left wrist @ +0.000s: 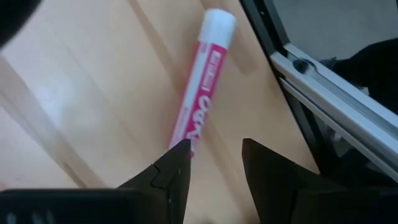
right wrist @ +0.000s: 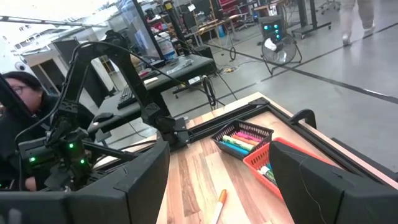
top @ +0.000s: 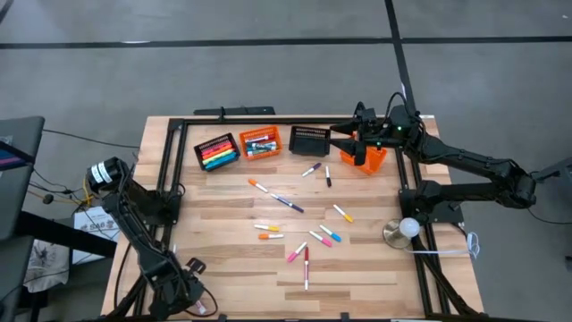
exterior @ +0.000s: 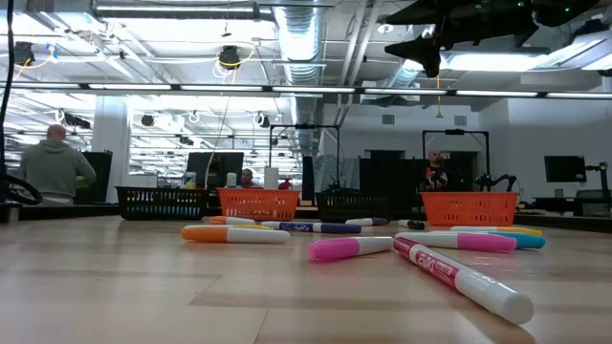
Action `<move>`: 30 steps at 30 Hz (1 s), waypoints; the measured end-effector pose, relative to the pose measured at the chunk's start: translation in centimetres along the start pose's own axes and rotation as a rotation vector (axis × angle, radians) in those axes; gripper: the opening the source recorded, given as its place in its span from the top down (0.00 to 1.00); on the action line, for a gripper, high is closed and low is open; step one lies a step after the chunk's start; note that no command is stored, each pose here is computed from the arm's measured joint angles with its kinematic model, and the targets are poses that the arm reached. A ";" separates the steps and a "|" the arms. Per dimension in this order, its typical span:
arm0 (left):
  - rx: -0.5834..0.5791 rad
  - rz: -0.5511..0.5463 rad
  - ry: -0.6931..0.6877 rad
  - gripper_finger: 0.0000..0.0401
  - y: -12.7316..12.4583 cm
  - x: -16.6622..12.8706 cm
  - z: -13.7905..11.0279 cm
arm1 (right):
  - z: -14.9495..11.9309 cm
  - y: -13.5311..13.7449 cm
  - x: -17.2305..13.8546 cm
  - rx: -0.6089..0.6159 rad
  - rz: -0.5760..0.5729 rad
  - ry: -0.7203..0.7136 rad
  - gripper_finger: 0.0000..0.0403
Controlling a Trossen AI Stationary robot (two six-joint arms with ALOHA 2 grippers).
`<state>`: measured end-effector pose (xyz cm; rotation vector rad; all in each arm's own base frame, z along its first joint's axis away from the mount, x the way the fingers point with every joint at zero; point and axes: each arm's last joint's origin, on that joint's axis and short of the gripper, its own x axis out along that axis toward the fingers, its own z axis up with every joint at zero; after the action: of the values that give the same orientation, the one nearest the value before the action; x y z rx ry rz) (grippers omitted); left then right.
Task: Pick & Place Markers
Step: Put the pink marker pen into the left orange bin
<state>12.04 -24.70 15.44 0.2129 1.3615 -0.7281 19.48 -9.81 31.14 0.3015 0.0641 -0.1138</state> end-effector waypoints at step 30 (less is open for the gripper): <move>0.030 0.079 -0.007 0.74 0.5 2.8 0.6 | 0.0 0.0 0.0 0.001 -0.027 -0.007 0.34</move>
<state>12.89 -25.59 12.81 0.2861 1.3288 -0.6827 19.48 -9.86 31.14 0.3017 0.0613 -0.1412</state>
